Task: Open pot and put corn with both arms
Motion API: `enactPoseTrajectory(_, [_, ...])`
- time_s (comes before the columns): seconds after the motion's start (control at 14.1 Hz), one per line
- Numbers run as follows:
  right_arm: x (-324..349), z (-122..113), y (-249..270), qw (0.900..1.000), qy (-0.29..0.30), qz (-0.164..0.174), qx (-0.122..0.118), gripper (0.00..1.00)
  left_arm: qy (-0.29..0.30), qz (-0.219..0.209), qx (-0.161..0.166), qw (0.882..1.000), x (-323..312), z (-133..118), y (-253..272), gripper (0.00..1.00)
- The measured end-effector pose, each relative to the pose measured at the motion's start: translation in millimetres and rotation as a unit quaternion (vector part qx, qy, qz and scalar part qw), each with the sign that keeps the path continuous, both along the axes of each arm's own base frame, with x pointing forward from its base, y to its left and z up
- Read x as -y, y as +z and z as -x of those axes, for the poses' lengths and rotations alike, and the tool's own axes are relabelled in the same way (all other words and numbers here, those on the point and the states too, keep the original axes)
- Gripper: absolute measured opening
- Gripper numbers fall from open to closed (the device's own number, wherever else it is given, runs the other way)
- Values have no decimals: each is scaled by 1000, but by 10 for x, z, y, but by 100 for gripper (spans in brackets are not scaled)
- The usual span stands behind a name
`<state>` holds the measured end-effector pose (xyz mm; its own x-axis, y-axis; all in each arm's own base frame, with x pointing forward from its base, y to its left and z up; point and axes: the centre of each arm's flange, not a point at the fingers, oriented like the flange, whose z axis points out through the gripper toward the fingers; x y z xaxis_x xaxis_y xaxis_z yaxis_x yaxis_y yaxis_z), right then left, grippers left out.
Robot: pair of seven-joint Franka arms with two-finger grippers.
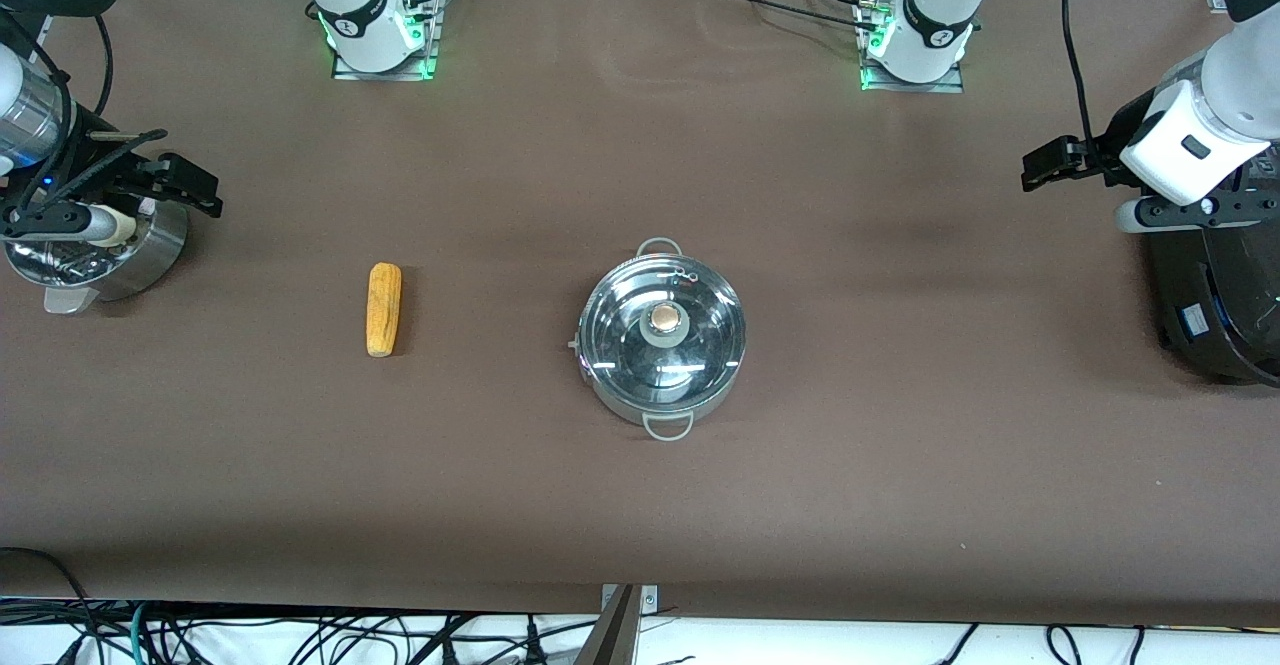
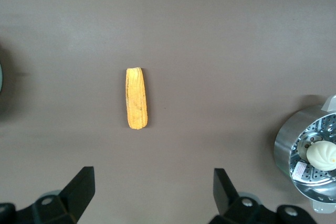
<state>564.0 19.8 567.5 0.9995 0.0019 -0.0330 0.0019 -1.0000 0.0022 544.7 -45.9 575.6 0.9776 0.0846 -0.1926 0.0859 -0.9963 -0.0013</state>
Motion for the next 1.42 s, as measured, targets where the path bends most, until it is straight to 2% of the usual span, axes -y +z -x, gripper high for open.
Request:
enactPoseTrajectory(1.2, [-41,2,0,1000,4,0,0,100,2,0,2,1000,-17,-6,-4,100])
enactPoseTrajectory(1.35, [-73,17,-37,1000,7,0,-11,100,3,0,3,1000,-31,-10,-1,100])
enactPoseTrajectory(1.42, [-122,34,-123,999,11,1,-32,100,3,1,5,1000,-31,-13,5,100])
